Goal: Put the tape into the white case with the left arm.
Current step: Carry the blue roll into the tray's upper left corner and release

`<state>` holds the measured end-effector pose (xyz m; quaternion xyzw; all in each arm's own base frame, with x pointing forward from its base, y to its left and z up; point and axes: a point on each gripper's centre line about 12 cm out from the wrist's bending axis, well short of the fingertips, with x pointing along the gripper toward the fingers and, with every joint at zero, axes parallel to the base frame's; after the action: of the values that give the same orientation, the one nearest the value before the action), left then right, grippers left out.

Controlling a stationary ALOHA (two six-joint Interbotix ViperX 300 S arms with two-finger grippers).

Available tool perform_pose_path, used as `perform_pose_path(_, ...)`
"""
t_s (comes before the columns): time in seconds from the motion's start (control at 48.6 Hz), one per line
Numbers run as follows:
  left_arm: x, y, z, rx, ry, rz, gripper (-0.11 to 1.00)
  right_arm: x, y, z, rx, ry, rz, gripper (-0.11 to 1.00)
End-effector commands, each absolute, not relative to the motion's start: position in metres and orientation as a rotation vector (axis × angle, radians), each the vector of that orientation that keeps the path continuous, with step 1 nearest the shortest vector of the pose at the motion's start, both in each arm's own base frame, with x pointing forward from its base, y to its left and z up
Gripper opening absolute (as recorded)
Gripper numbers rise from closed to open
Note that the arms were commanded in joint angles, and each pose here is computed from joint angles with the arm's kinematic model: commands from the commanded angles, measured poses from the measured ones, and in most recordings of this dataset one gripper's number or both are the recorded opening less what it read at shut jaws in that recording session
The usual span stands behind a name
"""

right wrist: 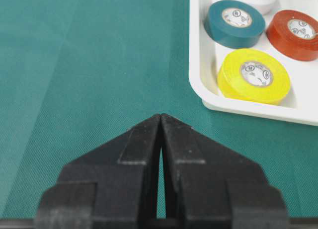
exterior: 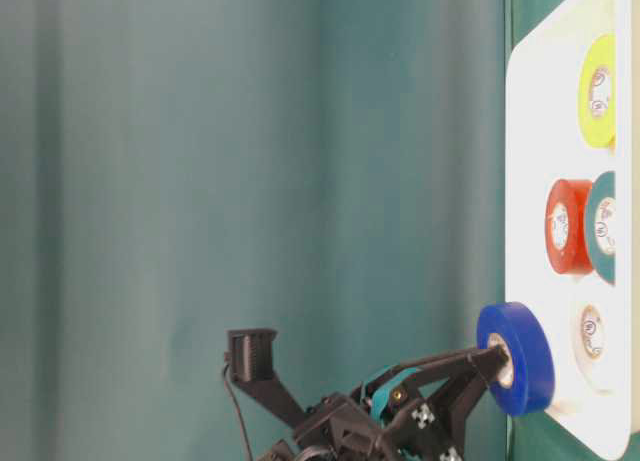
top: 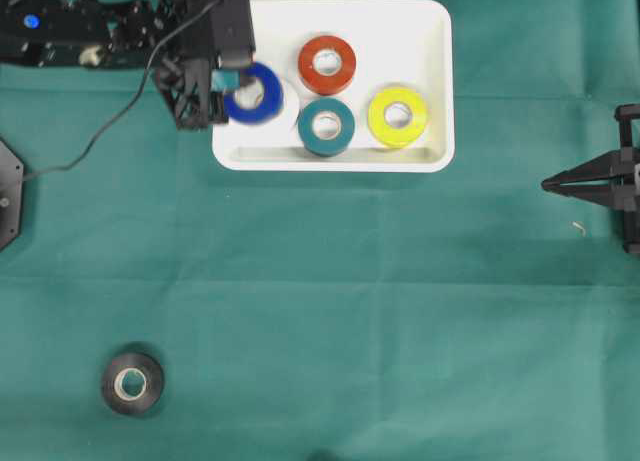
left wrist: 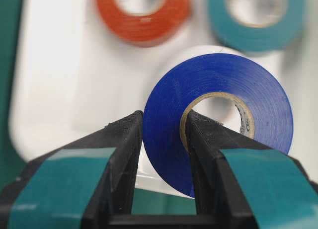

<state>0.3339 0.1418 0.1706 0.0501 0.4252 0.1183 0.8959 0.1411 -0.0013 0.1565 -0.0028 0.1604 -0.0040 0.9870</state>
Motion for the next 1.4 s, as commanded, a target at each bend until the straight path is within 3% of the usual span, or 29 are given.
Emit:
perform_pose_path(0.0, 0.340, 0.156, 0.181, 0.116, 0.843, 0.275, 0.25, 0.143, -0.001, 0.161, -0.006, 0.305, -0.008, -0.09)
perform_pose_path(0.35, 0.348, 0.189, 0.165, 0.101, 0.878, 0.322, 0.25, 0.143, -0.001, 0.160, -0.006, 0.308, -0.008, -0.09)
perform_pose_path(0.824, 0.348, 0.193, 0.161, 0.086, 0.889, 0.332, 0.26, 0.143, -0.001, 0.160, -0.004, 0.308, -0.008, -0.09)
perform_pose_path(0.865, 0.347, 0.193, 0.161, 0.083, 0.891, 0.332, 0.32, 0.143, -0.002, 0.161, -0.004, 0.307, -0.009, -0.09)
perform_pose_path(1.009, 0.346, 0.193, 0.163, 0.084, 0.885, 0.334, 0.76, 0.143, -0.001, 0.161, -0.004, 0.307, -0.008, -0.09)
perform_pose_path(1.091, 0.345, 0.192, 0.164, 0.082, 0.885, 0.335, 0.94, 0.143, -0.001, 0.161, -0.006, 0.307, -0.008, -0.09)
perform_pose_path(1.38, 0.339, 0.188, 0.168, 0.084, 0.881, 0.335, 0.93, 0.143, -0.001, 0.161, -0.004, 0.307, -0.008, -0.09)
